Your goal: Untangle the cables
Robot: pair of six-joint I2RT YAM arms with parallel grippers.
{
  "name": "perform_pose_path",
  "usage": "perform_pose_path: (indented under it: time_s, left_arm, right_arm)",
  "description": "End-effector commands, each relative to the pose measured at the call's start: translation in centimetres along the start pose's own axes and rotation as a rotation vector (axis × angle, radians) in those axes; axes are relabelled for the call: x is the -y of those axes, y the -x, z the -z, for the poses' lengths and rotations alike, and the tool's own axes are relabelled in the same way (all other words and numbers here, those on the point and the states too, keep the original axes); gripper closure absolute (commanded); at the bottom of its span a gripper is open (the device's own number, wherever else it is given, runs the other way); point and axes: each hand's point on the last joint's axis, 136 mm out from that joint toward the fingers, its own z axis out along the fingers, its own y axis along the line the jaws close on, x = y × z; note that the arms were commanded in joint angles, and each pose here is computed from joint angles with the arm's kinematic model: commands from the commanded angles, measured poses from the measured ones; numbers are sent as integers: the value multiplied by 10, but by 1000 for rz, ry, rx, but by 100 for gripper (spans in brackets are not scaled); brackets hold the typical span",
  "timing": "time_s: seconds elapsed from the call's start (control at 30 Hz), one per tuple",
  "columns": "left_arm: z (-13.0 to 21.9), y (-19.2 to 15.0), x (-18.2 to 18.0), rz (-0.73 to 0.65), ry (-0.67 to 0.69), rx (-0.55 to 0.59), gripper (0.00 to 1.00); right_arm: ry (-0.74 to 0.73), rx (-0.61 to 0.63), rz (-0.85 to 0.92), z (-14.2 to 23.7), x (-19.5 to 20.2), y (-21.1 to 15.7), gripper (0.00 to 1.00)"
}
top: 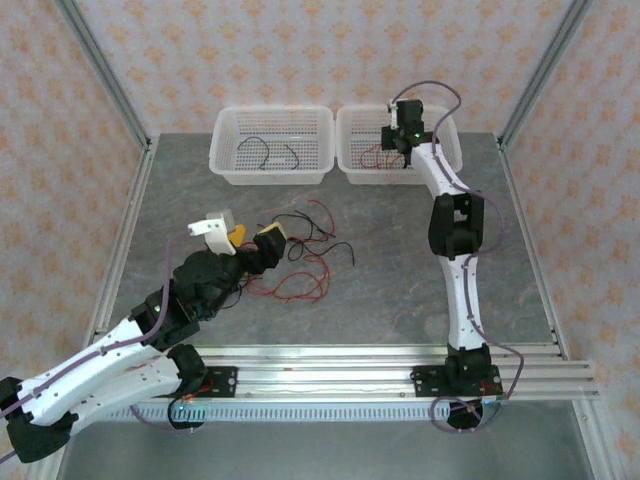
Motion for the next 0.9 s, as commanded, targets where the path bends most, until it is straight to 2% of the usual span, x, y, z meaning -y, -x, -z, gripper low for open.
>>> perform_pose_path:
  time_s: [0.0,0.23,0.47,0.67,0.87]
  left_arm:
    - [1,3,-1,27,-2,14,1]
    - [-1,6,-19,40,135,-3,3]
    - [-10,-9,-32,15,257,-101,6]
    - [-22,-37,-43,-31,332,-213,10]
    - [-40,-63,-57,-27,373,-318,15]
  right_arm:
    - [-53,-53,-93,-5,20,-14,96]
    - [-100,-91,-185,-1,31,-22,75]
    - [-78,-81,-302,29,36,-2,54]
    - [-49,-44,-326,77,33,27,51]
    - [-1,44,-345,146,27,50,51]
